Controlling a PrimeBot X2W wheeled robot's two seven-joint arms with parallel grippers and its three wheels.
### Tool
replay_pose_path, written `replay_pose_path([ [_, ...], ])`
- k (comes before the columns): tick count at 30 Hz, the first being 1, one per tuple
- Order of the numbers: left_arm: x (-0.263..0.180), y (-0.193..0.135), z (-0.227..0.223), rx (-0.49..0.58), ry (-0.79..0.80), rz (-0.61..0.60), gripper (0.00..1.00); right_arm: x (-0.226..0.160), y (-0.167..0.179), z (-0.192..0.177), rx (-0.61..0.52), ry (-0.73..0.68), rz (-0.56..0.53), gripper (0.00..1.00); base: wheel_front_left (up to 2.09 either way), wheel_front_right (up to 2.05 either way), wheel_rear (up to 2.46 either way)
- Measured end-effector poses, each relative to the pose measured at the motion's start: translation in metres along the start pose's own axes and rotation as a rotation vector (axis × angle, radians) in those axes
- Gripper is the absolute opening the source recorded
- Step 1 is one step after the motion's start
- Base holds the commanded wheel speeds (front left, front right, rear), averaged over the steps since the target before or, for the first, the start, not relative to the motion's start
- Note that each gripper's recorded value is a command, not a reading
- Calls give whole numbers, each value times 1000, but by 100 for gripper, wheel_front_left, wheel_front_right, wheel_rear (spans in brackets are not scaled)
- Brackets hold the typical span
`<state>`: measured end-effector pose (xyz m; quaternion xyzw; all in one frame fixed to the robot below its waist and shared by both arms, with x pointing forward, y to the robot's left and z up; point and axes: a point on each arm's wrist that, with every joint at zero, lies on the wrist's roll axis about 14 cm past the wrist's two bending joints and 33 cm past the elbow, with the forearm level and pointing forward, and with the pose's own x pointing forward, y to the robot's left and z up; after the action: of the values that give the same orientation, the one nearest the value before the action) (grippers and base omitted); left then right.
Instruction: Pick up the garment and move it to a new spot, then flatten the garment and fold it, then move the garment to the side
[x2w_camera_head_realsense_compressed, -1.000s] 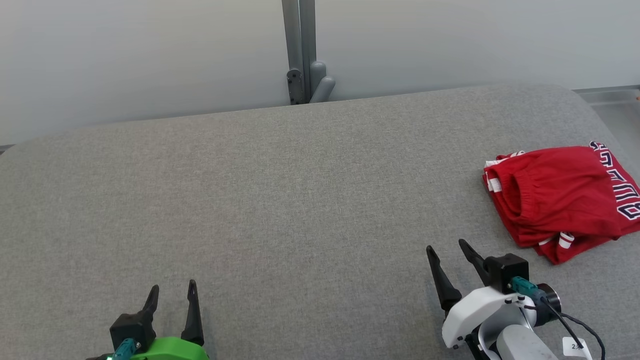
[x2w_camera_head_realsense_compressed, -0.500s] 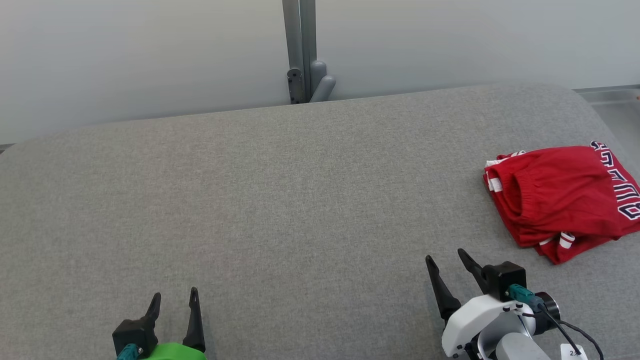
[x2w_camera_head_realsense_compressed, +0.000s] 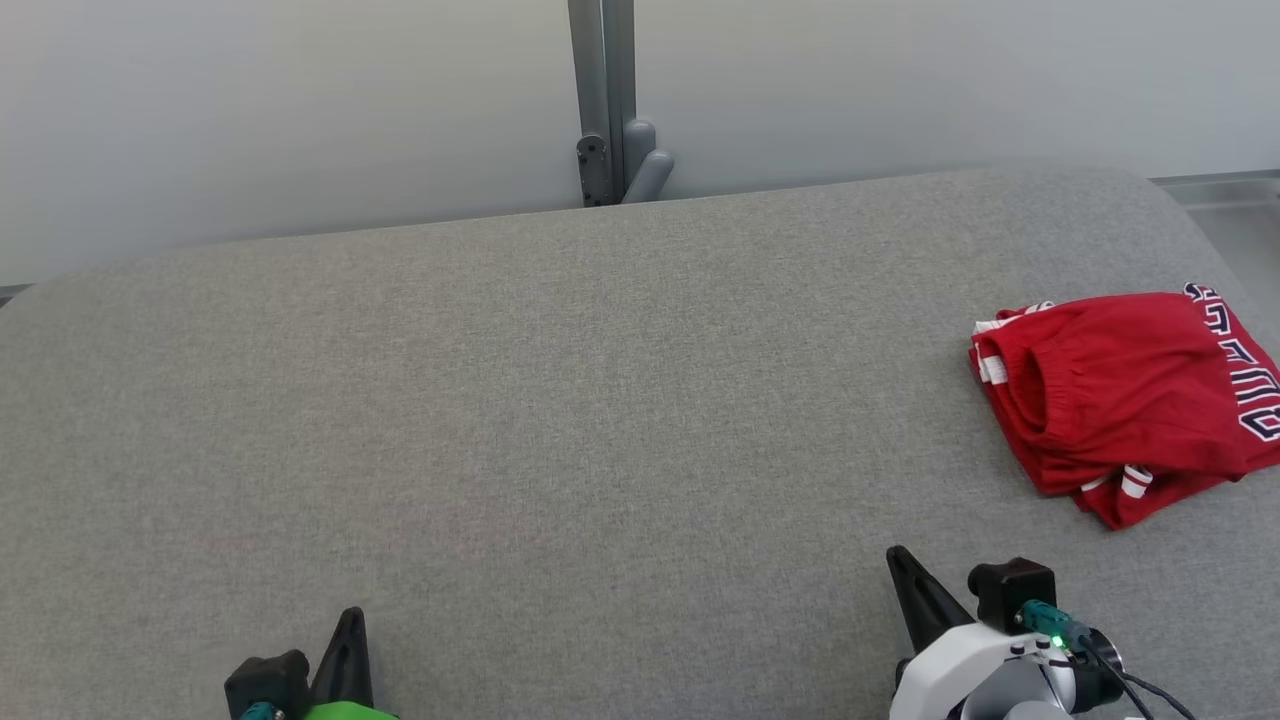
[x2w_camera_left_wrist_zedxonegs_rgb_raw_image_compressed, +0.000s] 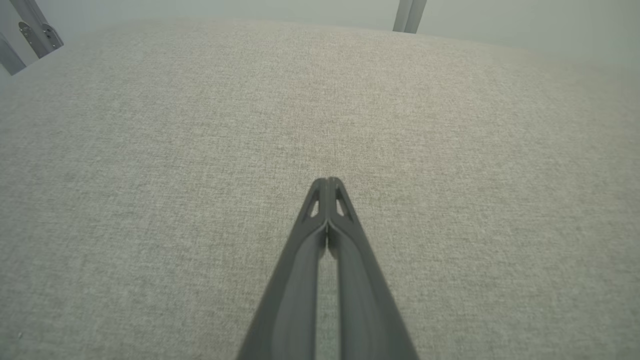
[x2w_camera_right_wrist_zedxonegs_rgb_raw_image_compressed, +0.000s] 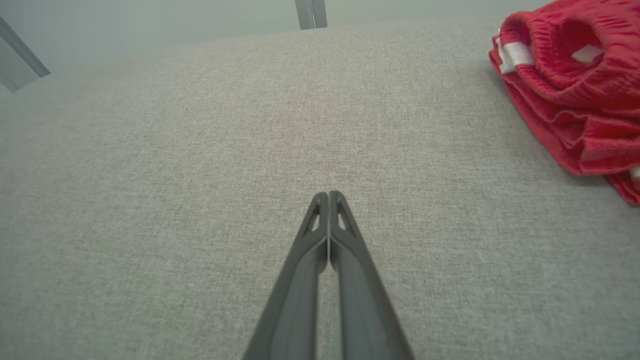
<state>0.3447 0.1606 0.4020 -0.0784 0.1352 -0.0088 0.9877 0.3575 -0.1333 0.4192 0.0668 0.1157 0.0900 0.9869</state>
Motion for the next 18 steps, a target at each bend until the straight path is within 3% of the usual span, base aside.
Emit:
replay_pose_path([
  [18,3,13,11,-318,-4,60,0,4,-19,20,318,-54,-86,0,0,0,0],
])
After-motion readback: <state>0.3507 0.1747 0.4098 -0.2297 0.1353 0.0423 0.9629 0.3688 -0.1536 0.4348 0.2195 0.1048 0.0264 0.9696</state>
